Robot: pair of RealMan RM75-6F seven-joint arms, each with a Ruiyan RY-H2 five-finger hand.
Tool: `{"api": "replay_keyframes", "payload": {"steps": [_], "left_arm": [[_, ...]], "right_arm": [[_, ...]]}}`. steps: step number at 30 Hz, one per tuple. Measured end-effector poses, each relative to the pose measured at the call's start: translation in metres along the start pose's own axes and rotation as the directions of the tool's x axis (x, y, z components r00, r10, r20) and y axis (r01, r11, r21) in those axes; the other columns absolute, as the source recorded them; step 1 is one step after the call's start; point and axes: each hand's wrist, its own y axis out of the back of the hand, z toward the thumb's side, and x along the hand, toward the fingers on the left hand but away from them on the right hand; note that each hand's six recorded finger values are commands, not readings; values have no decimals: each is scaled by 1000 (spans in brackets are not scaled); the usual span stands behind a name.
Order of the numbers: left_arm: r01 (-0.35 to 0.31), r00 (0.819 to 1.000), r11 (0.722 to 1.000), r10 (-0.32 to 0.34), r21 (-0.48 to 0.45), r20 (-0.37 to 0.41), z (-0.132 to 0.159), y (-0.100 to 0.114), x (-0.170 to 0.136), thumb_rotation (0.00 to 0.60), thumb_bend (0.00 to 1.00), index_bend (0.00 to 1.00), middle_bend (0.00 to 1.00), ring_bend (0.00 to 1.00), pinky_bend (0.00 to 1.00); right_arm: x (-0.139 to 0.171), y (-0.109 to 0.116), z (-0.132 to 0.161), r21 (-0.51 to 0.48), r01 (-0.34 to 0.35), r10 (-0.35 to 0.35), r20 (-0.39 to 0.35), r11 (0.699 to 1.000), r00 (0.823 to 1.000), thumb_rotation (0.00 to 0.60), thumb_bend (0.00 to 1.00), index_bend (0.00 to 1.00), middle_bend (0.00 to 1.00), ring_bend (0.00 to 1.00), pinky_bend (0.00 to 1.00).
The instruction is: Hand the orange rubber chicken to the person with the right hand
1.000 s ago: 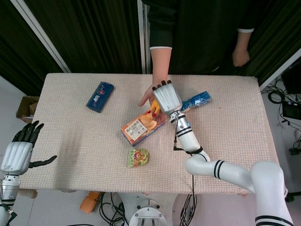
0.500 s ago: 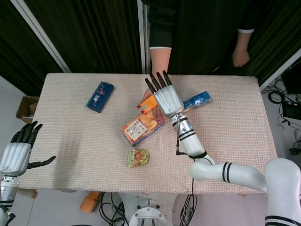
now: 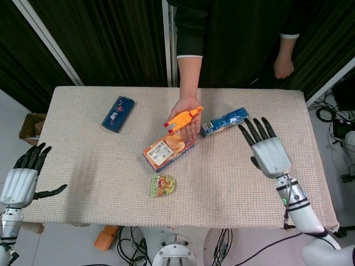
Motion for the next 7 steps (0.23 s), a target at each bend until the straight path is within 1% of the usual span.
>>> {"api": "replay_keyframes", "payload": {"steps": [3,5,7], "left_arm": [[-2,1000,1000,2,1,-3,1,-1,-2,323,12,57,27,37,187],[1,1000,1000,-1,0,-4,2,-2,-2,322,12,57,27,37,186],[3,1000,1000,-3,-2,-2,3,-5,-2,321,13,57,27,37,186]], "right_arm": [[48,-24,-41,-82,-20,28,98,996,995,600,153,0,0,0,0],[78,-41,-68,-123,-23,44,164,992,985,600,173,0,0,0,0],[101,-54,-88,-145,-23,54,208,989,977,600,176,0,0,0,0]]}}
